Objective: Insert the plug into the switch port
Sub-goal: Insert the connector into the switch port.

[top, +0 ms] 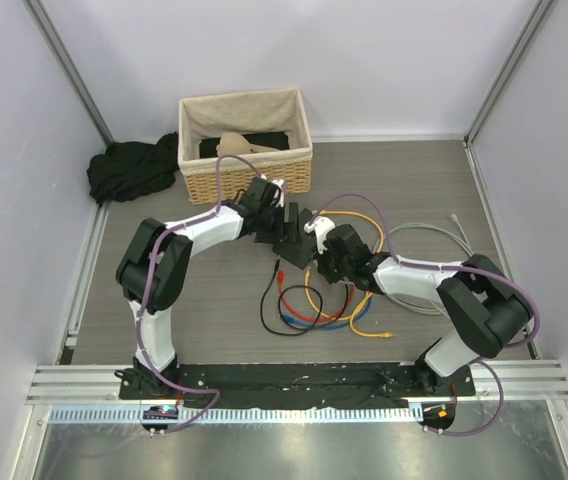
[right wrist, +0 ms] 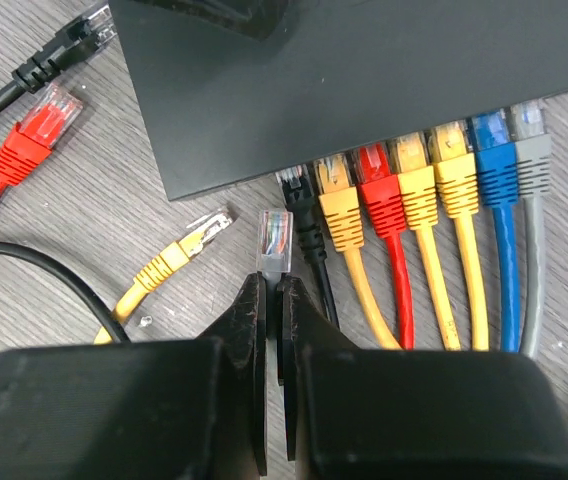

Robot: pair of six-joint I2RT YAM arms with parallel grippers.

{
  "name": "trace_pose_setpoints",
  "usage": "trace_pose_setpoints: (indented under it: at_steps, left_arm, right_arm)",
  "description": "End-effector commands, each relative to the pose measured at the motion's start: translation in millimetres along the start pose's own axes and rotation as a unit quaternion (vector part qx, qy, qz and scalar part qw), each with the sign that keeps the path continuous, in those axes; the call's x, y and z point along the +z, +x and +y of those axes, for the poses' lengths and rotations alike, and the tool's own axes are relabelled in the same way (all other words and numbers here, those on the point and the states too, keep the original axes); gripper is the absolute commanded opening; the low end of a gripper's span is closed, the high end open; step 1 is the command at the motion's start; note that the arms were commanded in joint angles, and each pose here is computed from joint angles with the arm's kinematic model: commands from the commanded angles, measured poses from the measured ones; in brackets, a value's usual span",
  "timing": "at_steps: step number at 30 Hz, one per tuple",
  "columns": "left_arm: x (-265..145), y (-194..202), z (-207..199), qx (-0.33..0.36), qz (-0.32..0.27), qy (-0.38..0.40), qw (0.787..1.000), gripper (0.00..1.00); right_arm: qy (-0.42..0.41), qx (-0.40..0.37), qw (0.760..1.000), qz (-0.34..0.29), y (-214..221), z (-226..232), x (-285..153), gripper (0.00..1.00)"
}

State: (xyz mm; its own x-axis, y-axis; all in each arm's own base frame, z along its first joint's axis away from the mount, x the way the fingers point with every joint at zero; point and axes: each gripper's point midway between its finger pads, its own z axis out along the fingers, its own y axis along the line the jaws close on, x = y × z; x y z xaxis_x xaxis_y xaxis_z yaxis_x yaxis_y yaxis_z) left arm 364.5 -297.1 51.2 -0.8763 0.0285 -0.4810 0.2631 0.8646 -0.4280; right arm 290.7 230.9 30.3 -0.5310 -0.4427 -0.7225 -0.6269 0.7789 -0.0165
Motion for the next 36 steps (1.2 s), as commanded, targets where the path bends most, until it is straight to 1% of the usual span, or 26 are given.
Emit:
trace_pose_setpoints:
  at_steps: [1, 10, 16, 20, 26, 33, 34, 36]
  left_arm:
    - [-1.3, -4.2, -4.0, 0.028, 0.011, 0.012, 0.999, 0.77]
    - [11.1, 10.8, 8.6, 0.024, 0.037, -0.005, 0.999, 0.72]
    - [13.8, 15.2, 10.3, 0.022, 0.045, -0.006, 0.999, 0.68]
    - [15.8, 18.0, 12.1, 0.02, 0.049, -0.008, 0.999, 0.68]
    - [18.8, 18.7, 12.6, 0.019, 0.053, -0.008, 0.998, 0.67]
    - [20.0, 18.2, 14.2, 0.017, 0.055, -0.014, 0.998, 0.67]
    - [20.1, 17.6, 12.1, 0.018, 0.055, -0.01, 0.998, 0.67]
    - [20.8, 18.5, 13.1, 0.019, 0.058, -0.01, 0.998, 0.67]
  right_arm:
    - [-0.016, -0.003, 0.999, -0.038, -25.8, 3.9, 5.4, 0.01]
    - [-0.028, -0.012, 0.998, -0.06, -32.2, 8.1, 5.0, 0.01]
    - [-0.019, -0.012, 0.998, -0.058, -30.8, 4.9, 9.4, 0.01]
    - [-0.006, -0.009, 0.998, -0.055, -28.9, 0.8, 9.2, 0.01]
    - [-0.024, -0.019, 0.998, -0.049, -24.1, 8.4, 12.3, 0.01]
    - [-0.021, -0.037, 0.999, -0.034, -17.5, 15.2, 13.8, 0.01]
    - [-0.003, -0.037, 0.999, -0.035, -17.7, 9.8, 13.7, 0.01]
    - [0.003, -0.039, 0.998, -0.041, -19.7, 8.0, 13.7, 0.01]
